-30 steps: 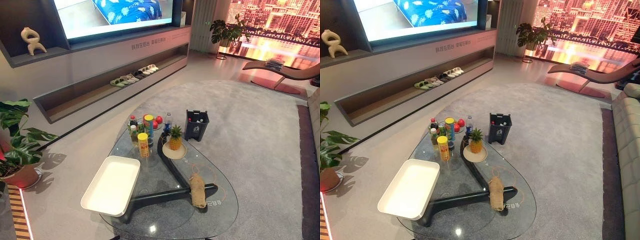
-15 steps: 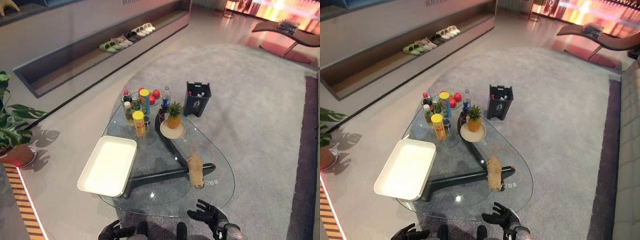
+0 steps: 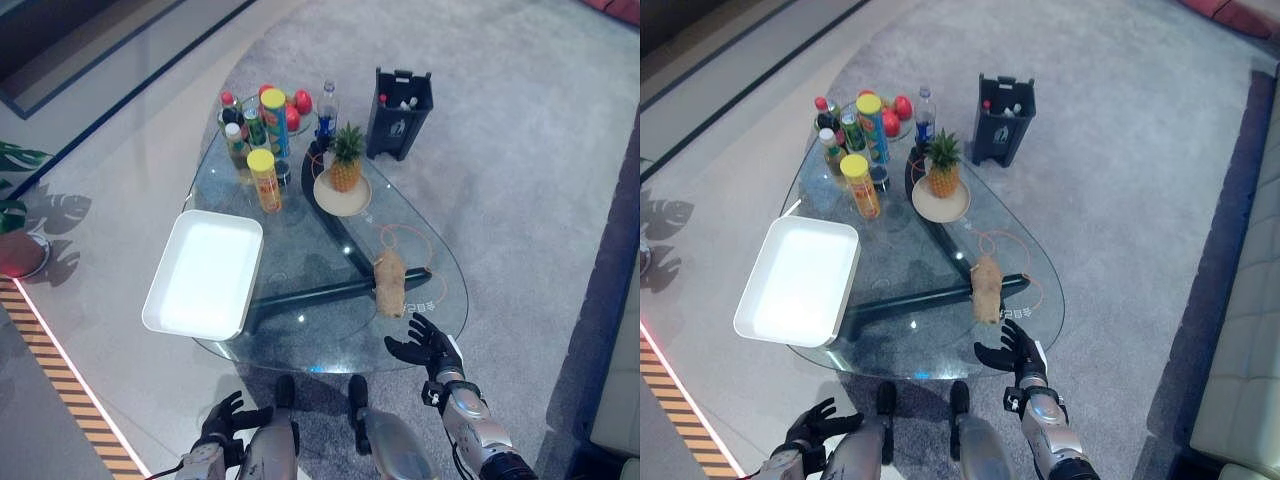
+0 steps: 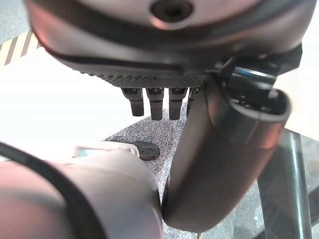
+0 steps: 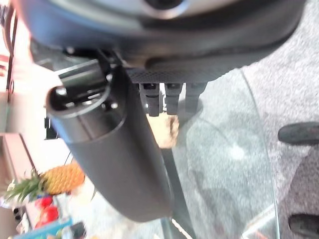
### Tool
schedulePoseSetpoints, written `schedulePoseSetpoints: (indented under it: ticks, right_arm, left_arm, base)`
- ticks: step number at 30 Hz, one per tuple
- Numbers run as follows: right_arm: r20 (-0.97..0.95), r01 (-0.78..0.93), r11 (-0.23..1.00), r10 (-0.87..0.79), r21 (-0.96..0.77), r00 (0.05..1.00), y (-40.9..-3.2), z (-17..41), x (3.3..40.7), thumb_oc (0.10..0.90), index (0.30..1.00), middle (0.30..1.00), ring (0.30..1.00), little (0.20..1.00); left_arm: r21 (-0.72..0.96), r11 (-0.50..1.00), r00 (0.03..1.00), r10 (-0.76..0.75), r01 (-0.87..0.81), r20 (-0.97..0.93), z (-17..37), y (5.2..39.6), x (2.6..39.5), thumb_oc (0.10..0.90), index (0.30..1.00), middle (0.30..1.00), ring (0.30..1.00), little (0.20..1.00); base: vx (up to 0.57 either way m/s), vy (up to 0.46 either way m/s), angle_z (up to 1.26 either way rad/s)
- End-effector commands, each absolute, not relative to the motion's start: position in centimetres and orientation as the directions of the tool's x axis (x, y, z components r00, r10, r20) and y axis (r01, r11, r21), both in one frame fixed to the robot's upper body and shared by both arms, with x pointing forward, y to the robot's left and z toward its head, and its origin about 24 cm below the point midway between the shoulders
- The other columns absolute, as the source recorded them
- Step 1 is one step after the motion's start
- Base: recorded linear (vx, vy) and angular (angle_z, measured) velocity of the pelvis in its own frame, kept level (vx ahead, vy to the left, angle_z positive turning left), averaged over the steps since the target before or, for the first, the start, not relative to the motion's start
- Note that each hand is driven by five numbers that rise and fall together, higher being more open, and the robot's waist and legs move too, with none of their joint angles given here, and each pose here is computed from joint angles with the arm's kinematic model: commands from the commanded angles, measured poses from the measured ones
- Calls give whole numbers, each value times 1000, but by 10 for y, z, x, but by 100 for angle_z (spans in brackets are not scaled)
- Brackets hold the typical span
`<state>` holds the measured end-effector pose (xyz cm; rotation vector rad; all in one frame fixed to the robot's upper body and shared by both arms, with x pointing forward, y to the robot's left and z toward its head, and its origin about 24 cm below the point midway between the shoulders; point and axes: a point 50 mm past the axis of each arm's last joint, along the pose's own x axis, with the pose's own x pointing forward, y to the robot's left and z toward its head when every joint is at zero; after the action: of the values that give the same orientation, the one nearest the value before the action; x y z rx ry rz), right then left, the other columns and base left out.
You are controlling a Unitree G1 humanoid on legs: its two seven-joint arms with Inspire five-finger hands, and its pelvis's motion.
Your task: Wipe the table with a cloth and put it in the basket.
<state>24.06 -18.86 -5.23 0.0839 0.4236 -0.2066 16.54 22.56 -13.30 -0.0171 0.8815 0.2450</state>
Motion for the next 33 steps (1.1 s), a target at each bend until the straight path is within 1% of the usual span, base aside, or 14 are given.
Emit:
schedulePoseSetpoints:
  ticks: [1,5,10,14,15,17,20,26,33]
  right_arm:
    - [-113,275,961,-269,40,956,-196,5,263,800,900,900,900,900]
    - [3,300,954,-300,8,954,-190,28,272,800,900,900,900,900]
    - [95,334,942,-332,-14,939,-187,48,278,800,900,900,900,900]
    - [154,344,939,-339,-9,928,-184,61,283,800,900,900,900,900]
    - [195,354,935,-347,0,917,-181,72,287,800,900,900,900,900]
    - [204,356,934,-349,2,915,-180,74,288,800,900,900,900,900]
    - [281,387,922,-378,28,882,-174,94,297,800,900,900,900,900]
    - [351,391,919,-383,52,855,-169,118,306,800,900,900,900,900]
    - [386,382,920,-386,91,838,-163,133,308,800,900,900,900,900]
  left_arm:
    - [44,973,598,173,-225,-783,-141,204,153,800,900,900,900,900]
    - [28,973,615,168,-230,-771,-139,200,161,800,900,900,900,900]
    - [10,969,634,168,-245,-755,-136,197,167,800,900,900,900,900]
    - [-10,971,668,156,-238,-727,-131,195,176,800,900,900,900,900]
    - [-22,973,695,148,-229,-704,-125,190,185,800,900,900,900,900]
    - [-26,973,700,146,-229,-699,-124,190,187,800,900,900,900,900]
    - [-44,974,731,137,-223,-669,-119,185,196,800,900,900,900,900]
    - [-62,974,754,127,-217,-644,-112,180,206,800,900,900,900,900]
    - [-74,972,767,128,-223,-629,-107,178,213,800,900,900,900,900]
  base:
    - [-88,70,2]
    - [-64,68,0]
    - [-29,50,0]
    - [-42,32,-1]
    - [-44,35,0]
    - [-20,15,0]
    - [6,39,1]
    - [29,53,2]
    - [30,44,2]
